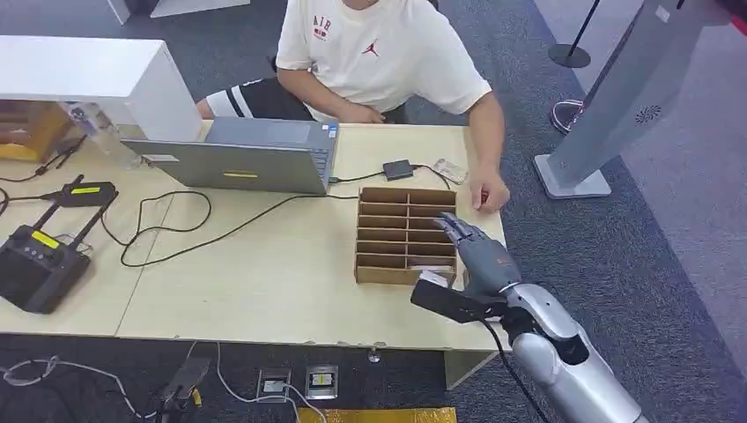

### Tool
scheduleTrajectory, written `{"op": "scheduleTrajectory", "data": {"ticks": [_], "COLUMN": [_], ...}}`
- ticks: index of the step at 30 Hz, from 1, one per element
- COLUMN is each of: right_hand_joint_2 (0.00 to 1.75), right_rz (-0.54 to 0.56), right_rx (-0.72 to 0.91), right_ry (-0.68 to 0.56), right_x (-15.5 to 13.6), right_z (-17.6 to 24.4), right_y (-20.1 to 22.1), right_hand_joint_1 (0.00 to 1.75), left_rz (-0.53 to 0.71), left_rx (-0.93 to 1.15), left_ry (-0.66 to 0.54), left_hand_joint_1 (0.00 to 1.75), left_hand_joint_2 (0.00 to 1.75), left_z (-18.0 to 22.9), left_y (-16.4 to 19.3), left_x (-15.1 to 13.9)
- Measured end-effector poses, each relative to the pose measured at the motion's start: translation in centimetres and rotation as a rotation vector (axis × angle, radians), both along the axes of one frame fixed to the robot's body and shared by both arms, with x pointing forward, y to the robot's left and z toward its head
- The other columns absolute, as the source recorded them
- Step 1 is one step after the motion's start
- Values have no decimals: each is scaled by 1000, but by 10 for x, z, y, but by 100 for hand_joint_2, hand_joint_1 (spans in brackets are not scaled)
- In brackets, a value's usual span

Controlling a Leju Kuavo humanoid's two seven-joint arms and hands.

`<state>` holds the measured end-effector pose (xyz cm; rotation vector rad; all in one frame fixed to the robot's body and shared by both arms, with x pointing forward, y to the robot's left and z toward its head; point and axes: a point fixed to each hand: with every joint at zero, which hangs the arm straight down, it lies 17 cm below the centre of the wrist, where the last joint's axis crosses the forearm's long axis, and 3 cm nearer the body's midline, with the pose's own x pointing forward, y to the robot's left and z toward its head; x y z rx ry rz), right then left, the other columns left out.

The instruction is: Pass the card to the sensor for recognition and then transmit it.

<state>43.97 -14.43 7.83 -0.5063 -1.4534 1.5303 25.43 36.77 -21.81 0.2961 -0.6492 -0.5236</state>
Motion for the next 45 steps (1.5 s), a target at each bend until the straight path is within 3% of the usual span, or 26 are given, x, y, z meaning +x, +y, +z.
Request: {"op": "scheduleTrajectory", "data": {"ticks": [11, 45], "right_hand_joint_2": [175, 175], "right_rz": [21, 15], "right_rx": [26, -45], "right_ry": [-6, 29], "right_x": [1, -1], "right_z": [9, -23], "right_y": [14, 4], "right_hand_joint_1": [0, 0], "left_rz": [-8, -7], "left_rx": [0, -3], "left_ry": [0, 19], "left_hand_joint_1": [0, 0], "left_hand_joint_2": [0, 0], "left_z": [0, 0], "left_y": [-1, -2], "left_x": [1, 2]}}
